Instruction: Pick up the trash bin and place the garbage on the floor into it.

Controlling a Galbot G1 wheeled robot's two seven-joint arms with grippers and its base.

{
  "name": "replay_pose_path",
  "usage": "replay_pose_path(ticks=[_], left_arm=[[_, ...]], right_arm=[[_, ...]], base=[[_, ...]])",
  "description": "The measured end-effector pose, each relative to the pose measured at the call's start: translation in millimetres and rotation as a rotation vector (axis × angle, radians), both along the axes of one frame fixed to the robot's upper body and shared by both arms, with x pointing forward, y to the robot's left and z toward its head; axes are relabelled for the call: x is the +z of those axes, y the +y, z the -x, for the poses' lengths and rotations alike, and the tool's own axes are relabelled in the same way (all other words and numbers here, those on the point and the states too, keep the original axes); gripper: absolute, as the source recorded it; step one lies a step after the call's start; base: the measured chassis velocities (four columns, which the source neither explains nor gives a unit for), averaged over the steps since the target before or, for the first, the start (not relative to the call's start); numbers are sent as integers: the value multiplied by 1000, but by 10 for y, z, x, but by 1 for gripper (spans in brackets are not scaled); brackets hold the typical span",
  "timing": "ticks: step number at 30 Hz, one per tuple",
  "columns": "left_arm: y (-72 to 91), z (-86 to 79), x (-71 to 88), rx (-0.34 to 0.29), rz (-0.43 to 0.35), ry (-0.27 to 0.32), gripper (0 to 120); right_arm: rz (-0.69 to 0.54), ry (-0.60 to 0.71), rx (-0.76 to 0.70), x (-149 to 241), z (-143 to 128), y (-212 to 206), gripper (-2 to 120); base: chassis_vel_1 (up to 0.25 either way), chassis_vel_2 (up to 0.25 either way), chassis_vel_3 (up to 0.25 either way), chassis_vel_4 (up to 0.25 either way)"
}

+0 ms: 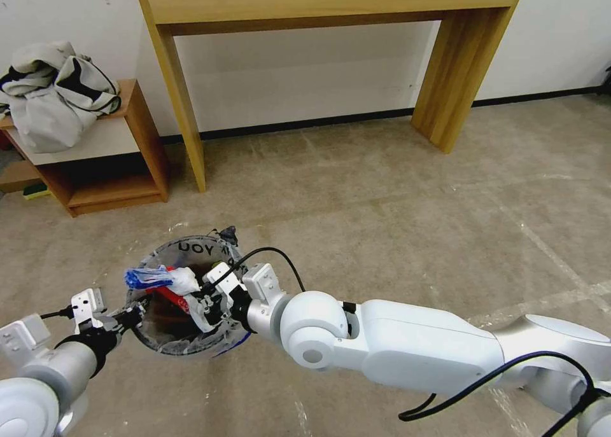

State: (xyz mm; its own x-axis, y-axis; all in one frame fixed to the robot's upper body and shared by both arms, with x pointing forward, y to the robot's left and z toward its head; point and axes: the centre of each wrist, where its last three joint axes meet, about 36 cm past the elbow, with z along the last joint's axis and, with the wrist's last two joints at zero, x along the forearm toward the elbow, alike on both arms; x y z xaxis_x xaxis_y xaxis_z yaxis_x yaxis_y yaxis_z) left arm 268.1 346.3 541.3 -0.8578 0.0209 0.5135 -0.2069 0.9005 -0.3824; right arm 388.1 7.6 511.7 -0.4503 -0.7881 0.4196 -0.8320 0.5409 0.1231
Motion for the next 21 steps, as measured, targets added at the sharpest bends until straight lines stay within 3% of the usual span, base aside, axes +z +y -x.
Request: replay_pose_path(ticks=[6, 12, 21], left_arm=[[8, 2, 2, 2, -2, 0, 1], [19, -3, -20, 6, 0, 5, 1], [26, -5, -51, 9, 3, 10, 1]], right_arm=[[15, 0, -7, -76, 12, -23, 0], [17, -7, -24, -53, -11, -78, 17], [16, -24, -36, 24, -29, -185, 52]], base=[[0, 0, 0, 0], [0, 0, 0, 0], [0, 0, 0, 0]])
